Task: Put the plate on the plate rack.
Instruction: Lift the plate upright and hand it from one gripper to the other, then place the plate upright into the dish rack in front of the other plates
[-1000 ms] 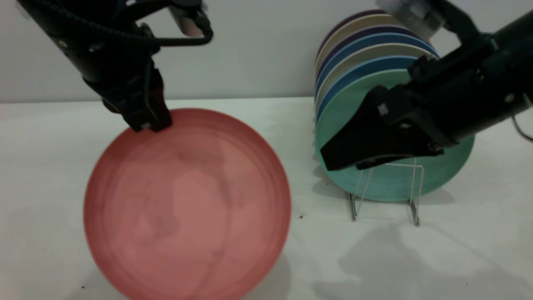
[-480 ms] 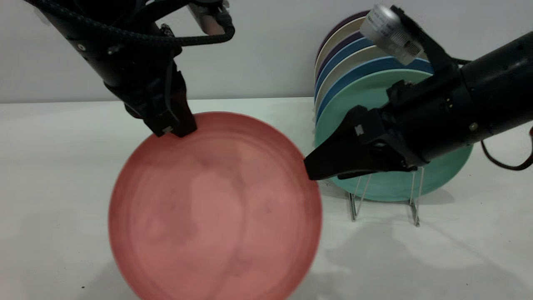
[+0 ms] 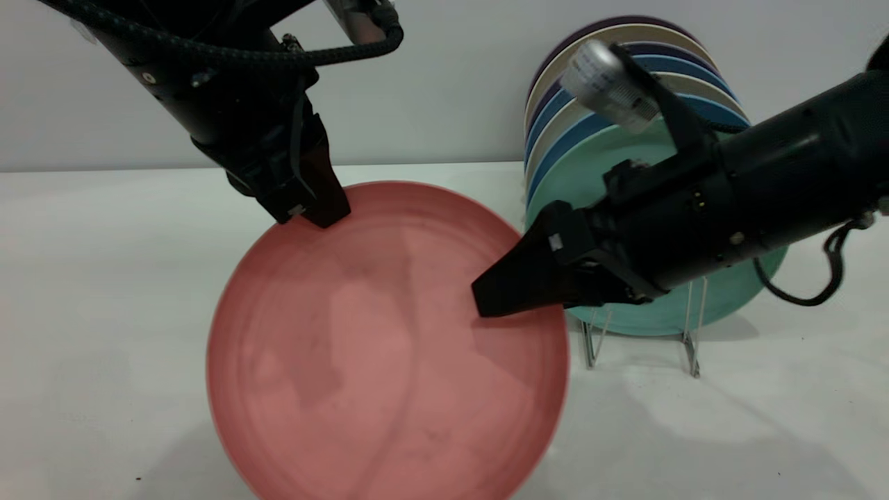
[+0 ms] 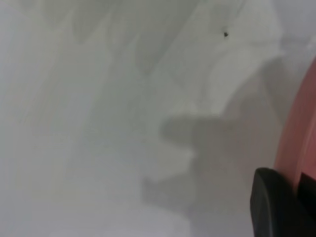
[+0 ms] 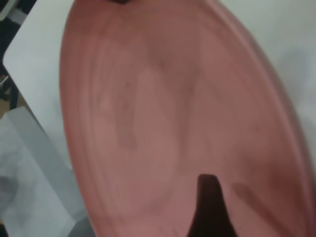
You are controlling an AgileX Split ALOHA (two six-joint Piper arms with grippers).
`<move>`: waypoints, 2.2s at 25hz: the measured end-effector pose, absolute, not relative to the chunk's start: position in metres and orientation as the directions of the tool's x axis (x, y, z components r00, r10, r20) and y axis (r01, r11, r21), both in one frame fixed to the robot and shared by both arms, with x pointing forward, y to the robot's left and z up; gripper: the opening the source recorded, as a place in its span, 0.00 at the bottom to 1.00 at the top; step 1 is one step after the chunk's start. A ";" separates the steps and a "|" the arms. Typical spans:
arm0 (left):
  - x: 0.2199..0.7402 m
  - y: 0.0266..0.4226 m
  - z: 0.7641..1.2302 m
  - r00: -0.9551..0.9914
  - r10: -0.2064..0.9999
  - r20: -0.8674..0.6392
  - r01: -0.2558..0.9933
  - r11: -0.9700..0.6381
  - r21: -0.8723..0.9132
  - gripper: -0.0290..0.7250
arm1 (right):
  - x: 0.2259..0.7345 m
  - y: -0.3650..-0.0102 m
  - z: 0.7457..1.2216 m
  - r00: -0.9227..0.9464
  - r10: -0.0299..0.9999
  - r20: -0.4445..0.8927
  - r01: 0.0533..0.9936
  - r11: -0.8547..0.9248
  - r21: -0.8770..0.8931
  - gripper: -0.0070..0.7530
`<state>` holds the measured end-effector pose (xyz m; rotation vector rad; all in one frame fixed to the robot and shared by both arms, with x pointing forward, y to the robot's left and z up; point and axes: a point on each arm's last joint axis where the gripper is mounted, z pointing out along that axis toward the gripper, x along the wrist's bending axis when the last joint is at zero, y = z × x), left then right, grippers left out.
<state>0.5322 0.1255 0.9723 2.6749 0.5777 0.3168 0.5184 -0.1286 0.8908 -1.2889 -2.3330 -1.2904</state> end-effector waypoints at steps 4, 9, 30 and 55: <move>0.532 0.124 0.973 0.892 0.434 0.126 0.347 -0.837 0.423 0.05 | 0.520 -0.124 0.887 -0.615 0.592 0.521 0.757 0.257 0.601 0.59; 0.532 0.123 0.973 0.889 0.441 0.121 0.352 -0.829 0.435 0.06 | 0.520 -0.124 0.883 -0.621 0.592 0.514 0.754 0.272 0.598 0.15; 0.542 0.158 0.970 0.756 0.655 -0.008 0.607 -0.697 0.382 0.99 | 0.520 -0.130 0.874 -0.677 0.616 0.403 0.709 0.400 0.580 0.12; 0.581 0.232 0.954 0.401 0.915 -0.043 0.835 -0.346 0.427 0.56 | 0.494 -0.163 1.000 -0.822 0.561 -0.095 0.359 0.641 0.679 0.12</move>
